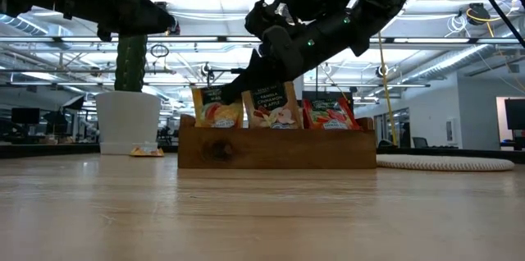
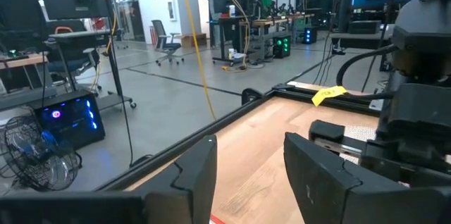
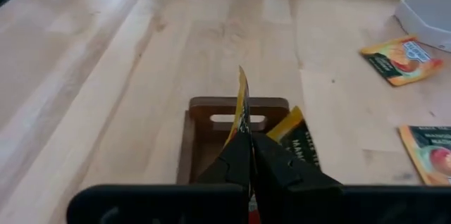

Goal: Pick & Place Tea
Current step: Put the yellow tea bag into the left section of the wooden organizer

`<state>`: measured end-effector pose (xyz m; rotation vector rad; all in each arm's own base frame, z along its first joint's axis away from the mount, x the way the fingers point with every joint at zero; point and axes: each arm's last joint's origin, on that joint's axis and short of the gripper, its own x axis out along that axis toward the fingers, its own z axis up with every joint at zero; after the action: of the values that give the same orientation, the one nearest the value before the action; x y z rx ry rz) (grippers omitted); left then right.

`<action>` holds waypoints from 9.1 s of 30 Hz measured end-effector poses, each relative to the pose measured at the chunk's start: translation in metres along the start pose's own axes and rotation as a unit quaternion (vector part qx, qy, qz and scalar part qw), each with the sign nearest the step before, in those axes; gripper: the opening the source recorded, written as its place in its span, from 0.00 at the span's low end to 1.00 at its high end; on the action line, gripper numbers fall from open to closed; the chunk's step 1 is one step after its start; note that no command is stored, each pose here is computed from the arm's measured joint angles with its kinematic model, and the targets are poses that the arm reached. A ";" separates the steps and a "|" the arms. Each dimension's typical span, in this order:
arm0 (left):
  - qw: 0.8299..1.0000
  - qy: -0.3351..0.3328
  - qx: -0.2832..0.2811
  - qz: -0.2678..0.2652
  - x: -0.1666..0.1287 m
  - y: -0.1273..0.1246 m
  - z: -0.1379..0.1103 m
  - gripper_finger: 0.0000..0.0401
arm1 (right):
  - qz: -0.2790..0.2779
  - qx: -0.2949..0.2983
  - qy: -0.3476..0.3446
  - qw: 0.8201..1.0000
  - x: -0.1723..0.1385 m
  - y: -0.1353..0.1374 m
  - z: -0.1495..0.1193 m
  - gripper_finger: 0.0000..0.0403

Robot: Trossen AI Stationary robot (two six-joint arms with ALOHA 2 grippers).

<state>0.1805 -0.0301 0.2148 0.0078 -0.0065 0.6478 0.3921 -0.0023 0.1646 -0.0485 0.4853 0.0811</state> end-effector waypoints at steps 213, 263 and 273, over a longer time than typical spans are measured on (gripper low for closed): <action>0.660 0.648 0.324 -0.200 0.022 -0.027 -0.054 0.62 | -0.166 -0.054 -0.179 0.968 -0.148 -0.021 -0.052 0.39; 0.707 0.631 0.313 -0.057 0.035 -0.045 -0.097 0.03 | -0.164 -0.045 -0.180 0.969 -0.148 -0.021 -0.052 0.39; 0.751 0.497 0.434 0.003 0.053 -0.077 -0.045 0.02 | -0.171 -0.005 -0.201 0.965 -0.151 -0.029 -0.050 0.38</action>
<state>0.2698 -0.0589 0.1698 0.5673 1.3466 0.5443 0.2384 -0.0444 0.1914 -0.1226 0.0659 -0.2425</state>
